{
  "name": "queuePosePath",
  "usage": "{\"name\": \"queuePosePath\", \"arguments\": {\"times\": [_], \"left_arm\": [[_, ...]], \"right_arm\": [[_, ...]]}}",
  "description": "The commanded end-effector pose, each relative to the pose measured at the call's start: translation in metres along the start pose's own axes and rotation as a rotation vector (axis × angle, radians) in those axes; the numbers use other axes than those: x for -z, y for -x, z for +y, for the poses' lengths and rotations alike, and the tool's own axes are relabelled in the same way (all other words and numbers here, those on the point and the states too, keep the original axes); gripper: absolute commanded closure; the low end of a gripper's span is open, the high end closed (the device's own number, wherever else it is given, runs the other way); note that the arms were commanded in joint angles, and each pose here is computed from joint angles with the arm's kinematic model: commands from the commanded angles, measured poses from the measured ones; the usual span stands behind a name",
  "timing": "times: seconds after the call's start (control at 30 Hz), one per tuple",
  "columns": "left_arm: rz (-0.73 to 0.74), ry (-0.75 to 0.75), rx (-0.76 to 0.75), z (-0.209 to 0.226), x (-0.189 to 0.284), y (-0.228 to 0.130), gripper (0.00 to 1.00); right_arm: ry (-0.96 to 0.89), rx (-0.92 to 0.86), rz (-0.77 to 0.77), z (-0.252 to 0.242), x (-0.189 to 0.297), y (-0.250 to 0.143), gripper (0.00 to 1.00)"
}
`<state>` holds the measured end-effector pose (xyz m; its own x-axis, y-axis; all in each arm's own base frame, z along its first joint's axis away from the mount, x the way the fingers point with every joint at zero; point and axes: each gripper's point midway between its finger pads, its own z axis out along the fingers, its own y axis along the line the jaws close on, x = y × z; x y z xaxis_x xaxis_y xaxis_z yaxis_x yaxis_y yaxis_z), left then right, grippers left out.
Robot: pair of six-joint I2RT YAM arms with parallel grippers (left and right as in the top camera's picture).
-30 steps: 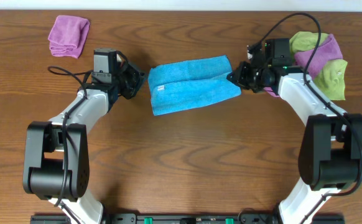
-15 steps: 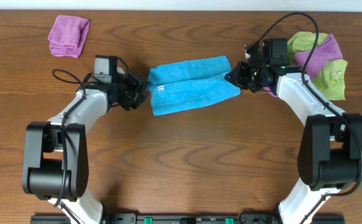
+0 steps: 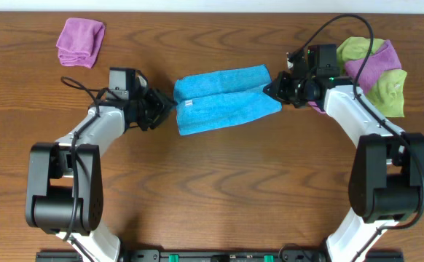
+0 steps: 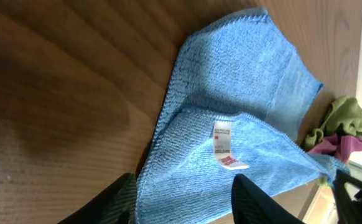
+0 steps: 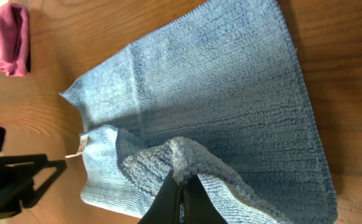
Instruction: Fold the cloth
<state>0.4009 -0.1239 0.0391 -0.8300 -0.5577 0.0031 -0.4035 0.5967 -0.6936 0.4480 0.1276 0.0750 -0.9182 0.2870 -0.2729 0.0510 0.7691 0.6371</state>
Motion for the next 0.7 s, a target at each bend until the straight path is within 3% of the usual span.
{"name": "queuePosePath", "arguments": {"times": [0.0,0.67], "left_arm": [[0.028,-0.022,-0.026,0.007,0.0,-0.013,0.46],[0.082,-0.045,-0.037,0.009,-0.023,-0.035,0.42]], "right_arm": [[0.021,0.004,0.001,0.008,-0.003,0.005,0.99],[0.03,0.002,0.008,0.01,-0.003,0.004,0.98]]}}
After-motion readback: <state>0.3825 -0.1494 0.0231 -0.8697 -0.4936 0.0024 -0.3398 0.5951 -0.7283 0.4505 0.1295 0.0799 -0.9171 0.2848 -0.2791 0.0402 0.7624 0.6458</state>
